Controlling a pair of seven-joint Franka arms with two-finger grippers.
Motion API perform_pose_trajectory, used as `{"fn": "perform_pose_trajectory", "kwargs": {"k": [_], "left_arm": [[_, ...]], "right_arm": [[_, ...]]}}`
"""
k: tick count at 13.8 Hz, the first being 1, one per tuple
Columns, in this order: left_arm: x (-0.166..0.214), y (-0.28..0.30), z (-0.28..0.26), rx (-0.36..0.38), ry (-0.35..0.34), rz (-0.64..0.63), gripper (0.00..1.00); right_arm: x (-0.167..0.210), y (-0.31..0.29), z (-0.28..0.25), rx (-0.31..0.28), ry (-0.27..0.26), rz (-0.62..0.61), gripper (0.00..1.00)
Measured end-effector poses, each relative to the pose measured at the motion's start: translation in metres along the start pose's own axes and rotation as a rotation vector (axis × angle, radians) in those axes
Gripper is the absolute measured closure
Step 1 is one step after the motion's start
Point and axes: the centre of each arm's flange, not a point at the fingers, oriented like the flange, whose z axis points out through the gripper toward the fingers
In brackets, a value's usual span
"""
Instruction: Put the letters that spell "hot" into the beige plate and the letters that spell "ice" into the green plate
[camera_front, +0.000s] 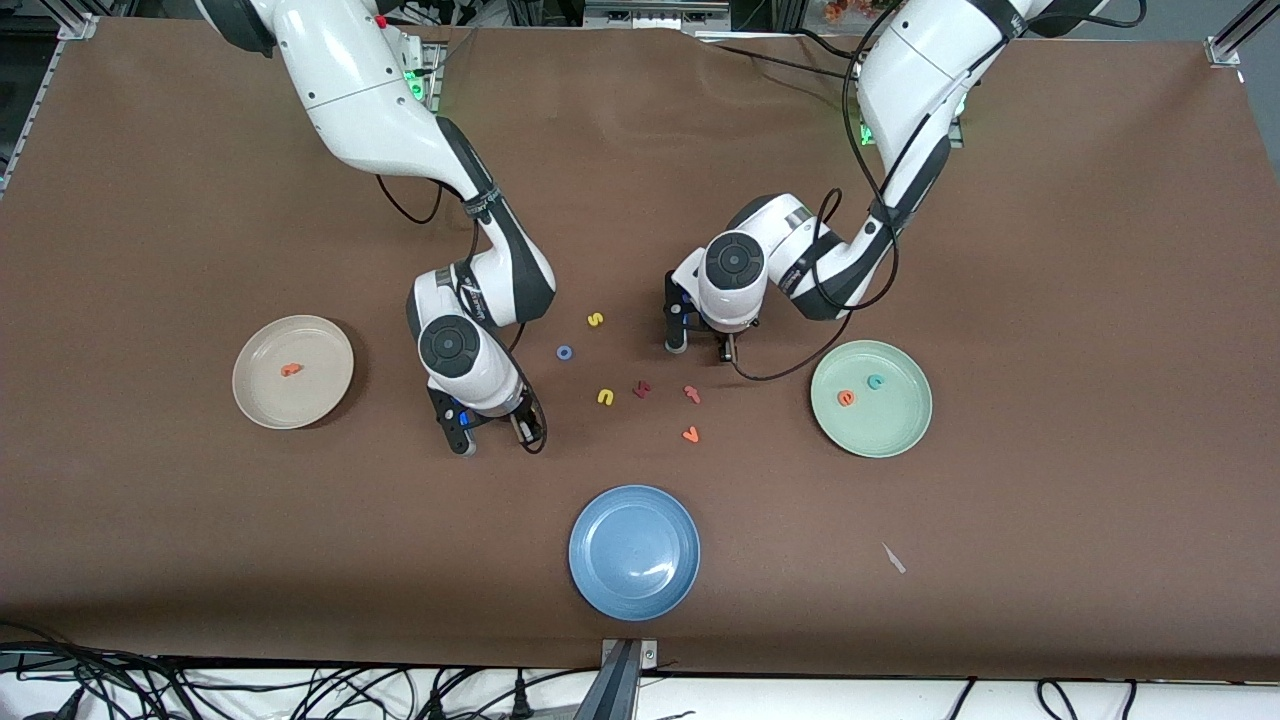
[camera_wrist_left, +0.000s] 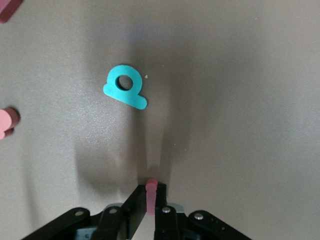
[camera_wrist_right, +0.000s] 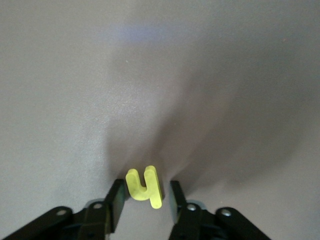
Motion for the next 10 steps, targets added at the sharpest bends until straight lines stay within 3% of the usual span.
{"fn": "perform_pose_trajectory", "kwargs": {"k": [2, 3, 7, 10], "left_arm": [[0.000, 0.000, 0.000, 0.000, 0.000, 0.000, 0.89], [0.000, 0.000, 0.000, 0.001, 0.000, -0.002, 0.89], [-0.018, -0.016, -0.016, 0.009, -0.007, -0.039, 0.89], [-0.054, -0.044, -0.047, 0.005, -0.034, -0.106, 0.89]], "right_arm": [[0.000, 0.000, 0.000, 0.000, 0.000, 0.001, 0.65], [0.000, -0.001, -0.001, 0.002, 0.000, 0.001, 0.71], [0.001, -0.003, -0.003, 0.010, 0.003, -0.008, 0.74], [0.027, -0.005, -0.013, -0.024, 0.011, -0.132, 0.74]]}}
